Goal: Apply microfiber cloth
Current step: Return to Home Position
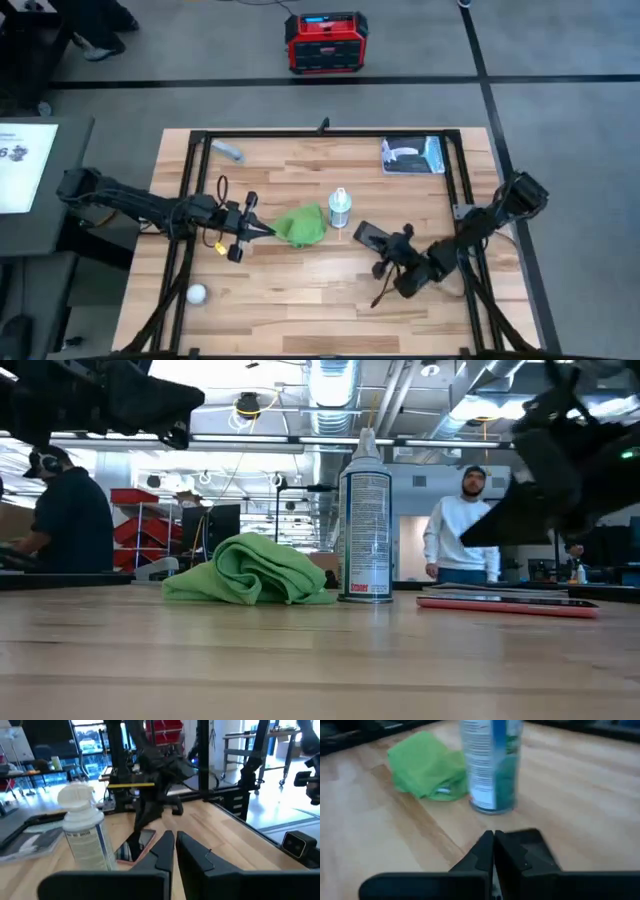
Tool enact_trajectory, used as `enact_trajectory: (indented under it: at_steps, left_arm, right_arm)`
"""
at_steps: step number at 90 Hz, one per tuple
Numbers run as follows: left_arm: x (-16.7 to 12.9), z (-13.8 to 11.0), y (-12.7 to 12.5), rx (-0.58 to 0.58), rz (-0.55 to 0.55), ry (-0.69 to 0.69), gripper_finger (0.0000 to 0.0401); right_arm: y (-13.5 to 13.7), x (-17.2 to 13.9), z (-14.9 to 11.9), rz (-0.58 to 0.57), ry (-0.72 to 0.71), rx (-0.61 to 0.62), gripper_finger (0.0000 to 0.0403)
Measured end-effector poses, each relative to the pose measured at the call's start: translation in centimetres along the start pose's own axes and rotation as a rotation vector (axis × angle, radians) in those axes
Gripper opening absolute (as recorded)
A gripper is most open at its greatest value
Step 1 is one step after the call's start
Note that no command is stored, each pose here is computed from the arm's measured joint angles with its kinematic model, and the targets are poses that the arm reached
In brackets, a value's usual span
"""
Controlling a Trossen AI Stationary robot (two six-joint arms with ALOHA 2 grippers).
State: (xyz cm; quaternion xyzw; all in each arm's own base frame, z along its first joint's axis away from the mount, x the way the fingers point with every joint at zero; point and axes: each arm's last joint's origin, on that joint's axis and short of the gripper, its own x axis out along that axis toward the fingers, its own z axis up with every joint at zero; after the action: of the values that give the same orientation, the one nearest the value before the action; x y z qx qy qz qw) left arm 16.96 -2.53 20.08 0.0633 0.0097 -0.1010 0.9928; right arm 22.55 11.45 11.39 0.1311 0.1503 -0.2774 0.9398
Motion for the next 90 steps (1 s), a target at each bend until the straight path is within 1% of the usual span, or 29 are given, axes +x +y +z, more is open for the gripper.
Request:
enact_trajectory:
  at_steps: [8, 15, 20, 31, 42, 46, 60, 69, 80, 90]
  left_arm:
    - [-0.3, 0.3, 0.0, 0.020, 0.001, -0.014, 0.0000]
    - [-0.5, 0.6, 0.0, 0.023, -0.021, -0.042, 0.0000]
    - [-0.8, 1.0, 0.0, 0.027, -0.033, -0.066, 0.0000]
    - [-1.8, 1.7, 0.0, 0.071, -0.020, -0.106, 0.0000]
    - [-3.5, 2.3, 0.3, 0.095, 0.066, -0.121, 0.0000]
    - [-4.3, 2.5, 0.4, 0.096, 0.100, -0.123, 0.0000]
    - [-7.2, 2.9, 0.4, 0.090, 0.160, -0.165, 0.0000]
    - [-8.6, 2.7, 0.3, 0.058, 0.182, -0.178, 0.0000]
    - [-9.4, 2.3, 0.2, 0.037, 0.197, -0.164, 0.0000]
    - [-9.2, 2.0, 0.2, 0.052, 0.202, -0.125, 0.0000]
  right_arm:
    - [-1.3, 1.2, 0.8, 0.140, -0.018, 0.004, 0.0000]
    - [-3.1, 2.1, 1.4, 0.227, -0.042, 0.021, 0.0000]
    - [-4.4, 2.4, 1.6, 0.256, -0.051, 0.030, 0.0000]
    - [-6.7, 2.9, 1.7, 0.307, -0.051, 0.046, 0.0000]
    - [-8.0, 3.0, 2.2, 0.369, -0.087, 0.025, 0.0000]
    - [-8.4, 3.1, 2.4, 0.385, -0.097, 0.013, 0.0000]
    - [-9.7, 4.0, 3.2, 0.440, -0.112, -0.018, 0.0000]
    - [-10.6, 4.2, 4.2, 0.460, -0.144, -0.034, 0.0000]
    - [-12.0, 3.0, 6.1, 0.480, -0.257, -0.046, 0.0000]
    - [-13.7, 1.3, 7.0, 0.440, -0.317, -0.036, 0.0000]
